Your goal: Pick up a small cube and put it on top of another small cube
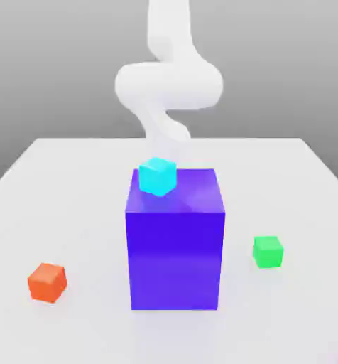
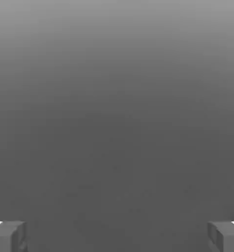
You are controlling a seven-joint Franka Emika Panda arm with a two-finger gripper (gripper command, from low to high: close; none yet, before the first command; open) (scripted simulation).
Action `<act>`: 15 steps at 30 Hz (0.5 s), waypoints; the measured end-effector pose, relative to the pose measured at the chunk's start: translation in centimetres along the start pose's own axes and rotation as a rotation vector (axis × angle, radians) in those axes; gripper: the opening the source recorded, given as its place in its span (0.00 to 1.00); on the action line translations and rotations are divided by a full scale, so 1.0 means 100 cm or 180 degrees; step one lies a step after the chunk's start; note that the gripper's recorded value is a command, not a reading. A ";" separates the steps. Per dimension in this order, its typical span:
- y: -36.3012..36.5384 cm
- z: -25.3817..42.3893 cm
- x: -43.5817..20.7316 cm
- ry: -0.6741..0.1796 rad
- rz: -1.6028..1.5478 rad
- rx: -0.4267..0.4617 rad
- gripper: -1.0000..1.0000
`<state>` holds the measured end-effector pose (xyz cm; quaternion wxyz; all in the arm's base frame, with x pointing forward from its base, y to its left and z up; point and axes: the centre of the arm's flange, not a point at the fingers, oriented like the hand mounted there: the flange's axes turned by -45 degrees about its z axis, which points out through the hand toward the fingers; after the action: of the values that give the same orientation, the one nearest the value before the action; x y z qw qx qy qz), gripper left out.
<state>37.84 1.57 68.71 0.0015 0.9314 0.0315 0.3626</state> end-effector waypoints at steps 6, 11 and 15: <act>-0.045 0.098 0.007 -0.0433 -0.0596 0.0190 0.50; -0.089 0.177 -0.005 -0.0769 -0.1095 0.0369 0.50; -0.128 0.238 -0.026 -0.1031 -0.1498 0.0527 0.50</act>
<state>51.27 14.64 49.09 0.0147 0.9412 0.2754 0.1951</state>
